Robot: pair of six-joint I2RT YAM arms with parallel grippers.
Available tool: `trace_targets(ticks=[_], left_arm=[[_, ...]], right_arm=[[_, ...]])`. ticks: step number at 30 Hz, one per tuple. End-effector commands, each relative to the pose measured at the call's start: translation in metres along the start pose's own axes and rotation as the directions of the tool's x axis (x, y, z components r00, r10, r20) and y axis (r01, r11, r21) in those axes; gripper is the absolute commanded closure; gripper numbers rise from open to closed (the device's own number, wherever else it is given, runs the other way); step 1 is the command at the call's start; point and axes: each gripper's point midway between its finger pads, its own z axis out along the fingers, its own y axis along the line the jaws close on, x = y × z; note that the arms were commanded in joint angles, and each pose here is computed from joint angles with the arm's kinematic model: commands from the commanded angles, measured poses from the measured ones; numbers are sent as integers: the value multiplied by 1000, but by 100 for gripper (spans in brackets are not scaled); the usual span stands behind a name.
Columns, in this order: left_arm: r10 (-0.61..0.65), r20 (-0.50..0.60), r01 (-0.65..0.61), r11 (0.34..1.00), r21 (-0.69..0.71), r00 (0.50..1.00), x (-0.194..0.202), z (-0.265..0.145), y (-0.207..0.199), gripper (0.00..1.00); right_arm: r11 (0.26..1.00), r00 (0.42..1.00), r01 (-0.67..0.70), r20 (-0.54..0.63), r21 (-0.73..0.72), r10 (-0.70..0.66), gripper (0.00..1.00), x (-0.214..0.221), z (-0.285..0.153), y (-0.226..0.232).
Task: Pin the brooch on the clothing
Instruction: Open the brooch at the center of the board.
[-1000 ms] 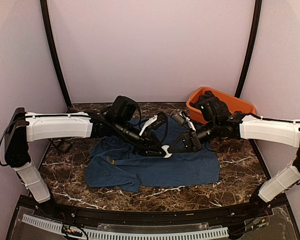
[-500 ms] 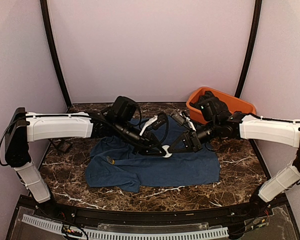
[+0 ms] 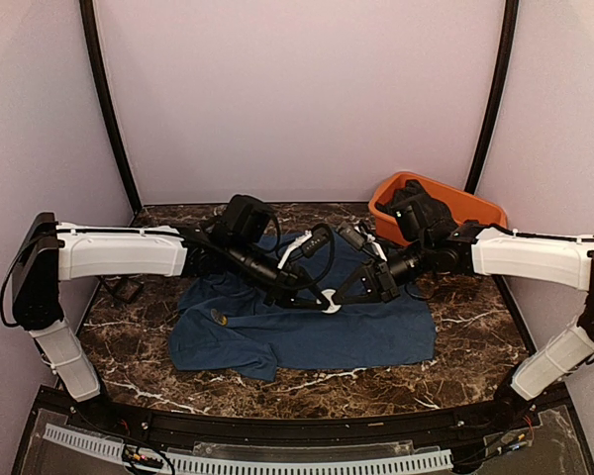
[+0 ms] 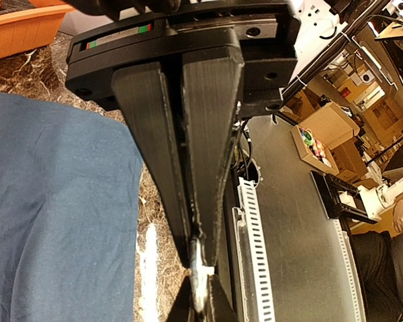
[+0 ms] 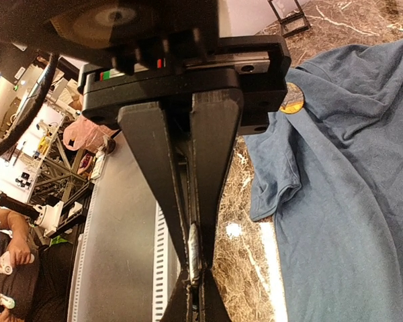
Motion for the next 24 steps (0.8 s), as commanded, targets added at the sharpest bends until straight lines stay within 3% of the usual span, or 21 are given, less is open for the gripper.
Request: trace_targets(ticks=[1, 12, 19, 24], left_arm=[[82, 89, -75, 994, -79, 993, -24, 2, 10, 99], [118, 133, -73, 951, -302, 984, -29, -15, 33, 99], [111, 205, -66, 974, -216, 972, -36, -14, 17, 91], [96, 238, -47, 978, -202, 967, -38, -15, 15, 90]], right_arm=[[999, 1000, 10, 0, -38, -10, 100, -5, 8, 9], [997, 1000, -13, 25, -77, 15, 100, -15, 14, 17], [998, 998, -54, 19, -24, 55, 100, -15, 18, 2], [998, 998, -68, 16, -14, 68, 100, -12, 19, -2]])
